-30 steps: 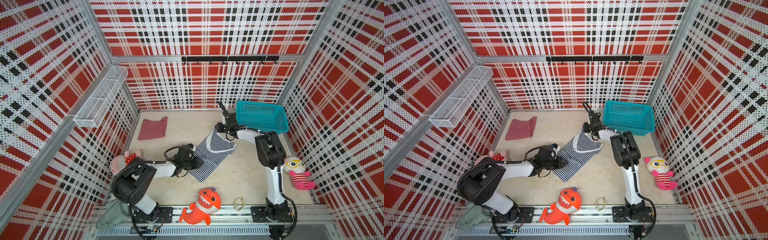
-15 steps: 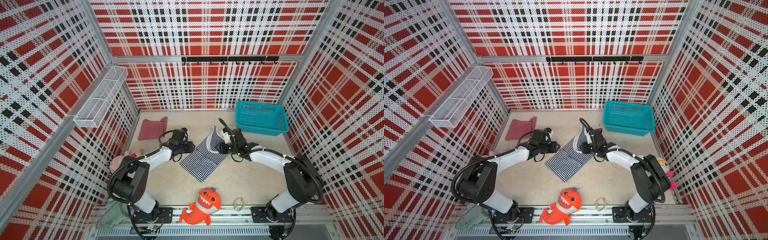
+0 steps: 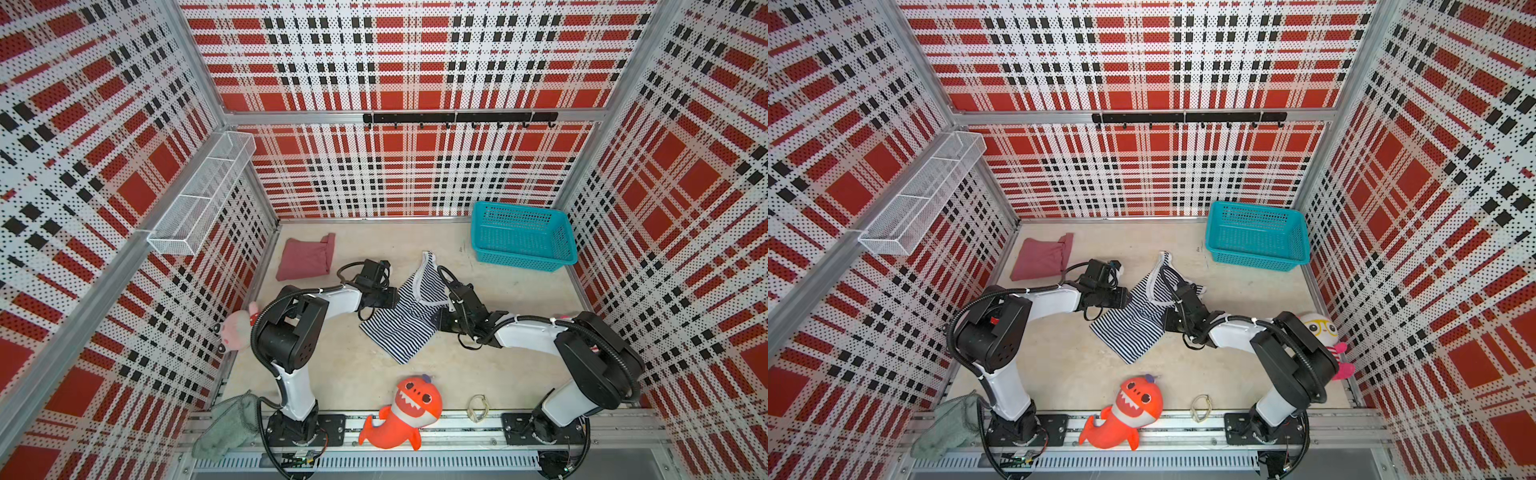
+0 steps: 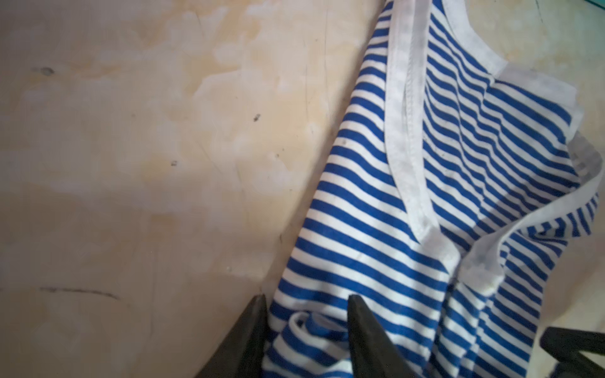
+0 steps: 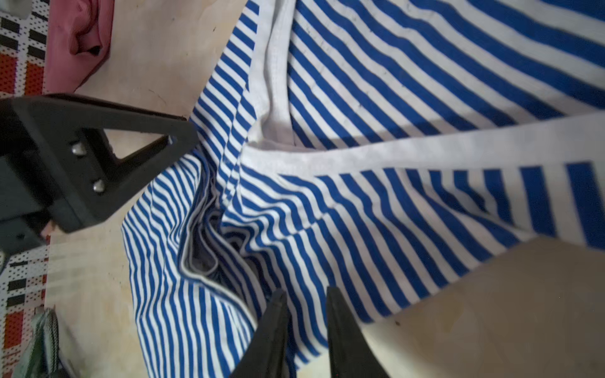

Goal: Fold and stack tank tops
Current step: Rotate the tank top at the center of the table, then smooth out the tank top at the center of the table.

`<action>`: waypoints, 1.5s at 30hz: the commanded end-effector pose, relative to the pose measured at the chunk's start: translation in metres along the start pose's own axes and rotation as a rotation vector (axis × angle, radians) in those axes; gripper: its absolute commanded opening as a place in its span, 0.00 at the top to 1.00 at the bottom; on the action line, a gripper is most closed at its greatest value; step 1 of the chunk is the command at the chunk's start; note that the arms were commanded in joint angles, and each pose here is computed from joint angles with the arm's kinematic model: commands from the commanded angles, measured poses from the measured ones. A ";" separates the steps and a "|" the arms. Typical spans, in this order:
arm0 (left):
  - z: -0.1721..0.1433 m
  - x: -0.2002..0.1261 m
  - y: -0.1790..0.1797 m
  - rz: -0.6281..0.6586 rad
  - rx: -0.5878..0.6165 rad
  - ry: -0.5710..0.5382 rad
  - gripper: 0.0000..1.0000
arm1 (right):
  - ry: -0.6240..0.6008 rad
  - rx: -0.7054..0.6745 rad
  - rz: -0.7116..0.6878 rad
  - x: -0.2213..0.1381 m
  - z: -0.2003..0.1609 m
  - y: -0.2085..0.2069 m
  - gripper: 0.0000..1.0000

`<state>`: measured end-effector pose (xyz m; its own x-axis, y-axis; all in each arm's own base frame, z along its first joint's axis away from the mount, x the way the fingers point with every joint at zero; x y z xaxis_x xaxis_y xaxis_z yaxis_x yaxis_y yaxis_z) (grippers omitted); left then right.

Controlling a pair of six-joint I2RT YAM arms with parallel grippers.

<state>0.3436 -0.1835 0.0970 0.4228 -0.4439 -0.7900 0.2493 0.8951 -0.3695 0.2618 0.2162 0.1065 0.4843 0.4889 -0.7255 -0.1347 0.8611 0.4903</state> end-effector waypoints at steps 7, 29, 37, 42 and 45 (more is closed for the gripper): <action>-0.062 0.003 0.039 0.108 -0.199 0.112 0.60 | 0.002 -0.052 -0.174 0.038 0.025 -0.018 0.79; -0.014 -0.065 -0.011 -0.092 -0.109 -0.121 0.61 | 0.058 -0.206 0.054 -0.028 0.072 -0.025 0.63; -0.026 -0.036 -0.019 -0.086 -0.038 -0.033 0.60 | 0.068 -0.135 0.093 -0.040 0.043 -0.034 0.58; -0.032 -0.027 -0.018 -0.068 -0.036 -0.006 0.60 | 0.085 -0.110 0.128 -0.038 0.028 -0.033 0.57; -0.031 -0.027 -0.019 -0.065 -0.032 -0.010 0.61 | 0.088 -0.106 0.134 -0.035 0.023 -0.032 0.57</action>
<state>0.2981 -0.1846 0.1074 0.4092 -0.4999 -0.7633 0.2258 0.8660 -0.4461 0.2693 0.1619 0.1177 0.3530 0.5650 -0.7458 -0.2571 0.8250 0.5033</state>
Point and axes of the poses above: each gripper's point midway between its finger pads, its own x axis out along the fingers, its own y axis along the line the jaws close on, z = x × y, the point moved 9 cm from there along -x, back along the fingers, and after that the axes turned 2 degrees about -x, right-handed, at the moved point
